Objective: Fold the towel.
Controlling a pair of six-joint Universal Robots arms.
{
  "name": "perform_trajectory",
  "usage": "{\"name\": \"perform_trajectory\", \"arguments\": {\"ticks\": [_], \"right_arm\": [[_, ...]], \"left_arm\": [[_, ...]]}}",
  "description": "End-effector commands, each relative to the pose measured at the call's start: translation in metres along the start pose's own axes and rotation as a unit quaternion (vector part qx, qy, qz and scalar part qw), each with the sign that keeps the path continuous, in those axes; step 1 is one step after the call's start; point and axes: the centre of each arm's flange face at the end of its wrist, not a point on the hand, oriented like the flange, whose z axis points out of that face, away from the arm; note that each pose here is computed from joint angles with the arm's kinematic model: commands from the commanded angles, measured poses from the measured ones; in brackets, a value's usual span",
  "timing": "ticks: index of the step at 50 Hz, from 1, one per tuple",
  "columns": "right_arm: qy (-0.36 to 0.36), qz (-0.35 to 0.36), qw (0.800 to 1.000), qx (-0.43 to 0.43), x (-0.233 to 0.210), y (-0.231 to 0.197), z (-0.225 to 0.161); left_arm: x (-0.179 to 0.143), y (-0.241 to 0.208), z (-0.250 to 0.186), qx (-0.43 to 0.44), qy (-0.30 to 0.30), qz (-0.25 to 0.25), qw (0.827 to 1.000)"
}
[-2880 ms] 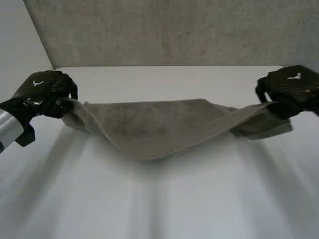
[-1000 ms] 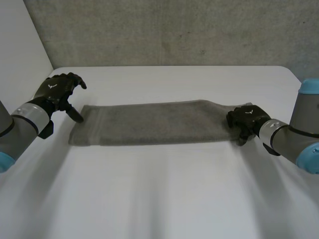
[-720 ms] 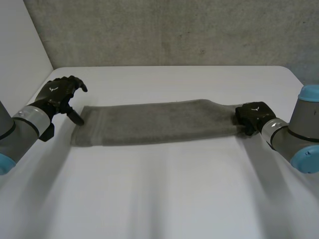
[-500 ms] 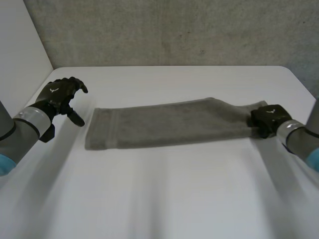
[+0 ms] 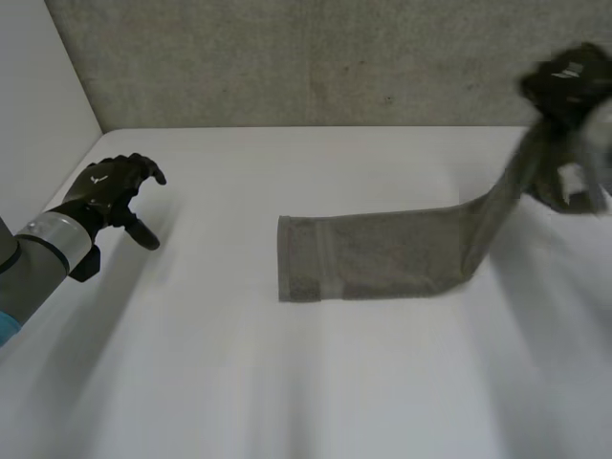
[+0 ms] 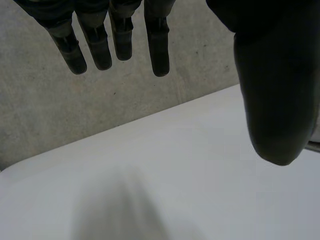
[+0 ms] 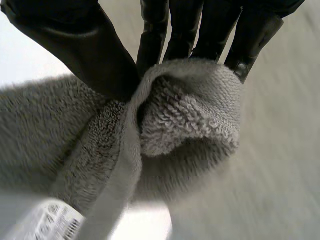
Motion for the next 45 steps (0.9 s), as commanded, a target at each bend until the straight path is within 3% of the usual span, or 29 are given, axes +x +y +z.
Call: {"name": "perform_trajectory", "arguments": {"ticks": [1, 3, 6, 11, 17, 28, 36, 45], "right_arm": [[-0.157, -0.003, 0.983, 0.098, -0.130, -0.077, -0.030], [-0.235, -0.011, 0.965, 0.117, -0.196, -0.092, -0.056], [-0.277, -0.017, 0.955, 0.108, -0.234, -0.083, -0.066], [-0.290, -0.015, 0.955, 0.059, -0.253, -0.053, -0.063], [-0.274, 0.000, 0.962, -0.014, -0.232, -0.011, -0.055], [-0.232, 0.064, 0.968, -0.072, -0.196, 0.028, -0.064], [-0.198, 0.108, 0.970, -0.090, -0.173, 0.064, -0.074], [-0.178, 0.162, 0.969, -0.060, -0.152, 0.054, -0.081]], "left_arm": [[0.003, -0.002, -0.002, 0.003, 0.002, 0.000, 1.000], [0.003, -0.002, -0.004, 0.003, 0.002, 0.000, 1.000], [0.003, -0.001, -0.005, 0.003, 0.001, 0.000, 1.000], [0.003, 0.003, -0.006, 0.001, 0.001, 0.000, 1.000], [0.004, 0.007, -0.008, -0.001, 0.002, -0.001, 1.000], [0.014, 0.008, -0.008, -0.002, 0.013, 0.000, 1.000], [0.062, -0.002, -0.009, 0.020, 0.078, 0.017, 0.997], [0.114, -0.018, -0.007, 0.057, 0.145, 0.033, 0.987]]}}
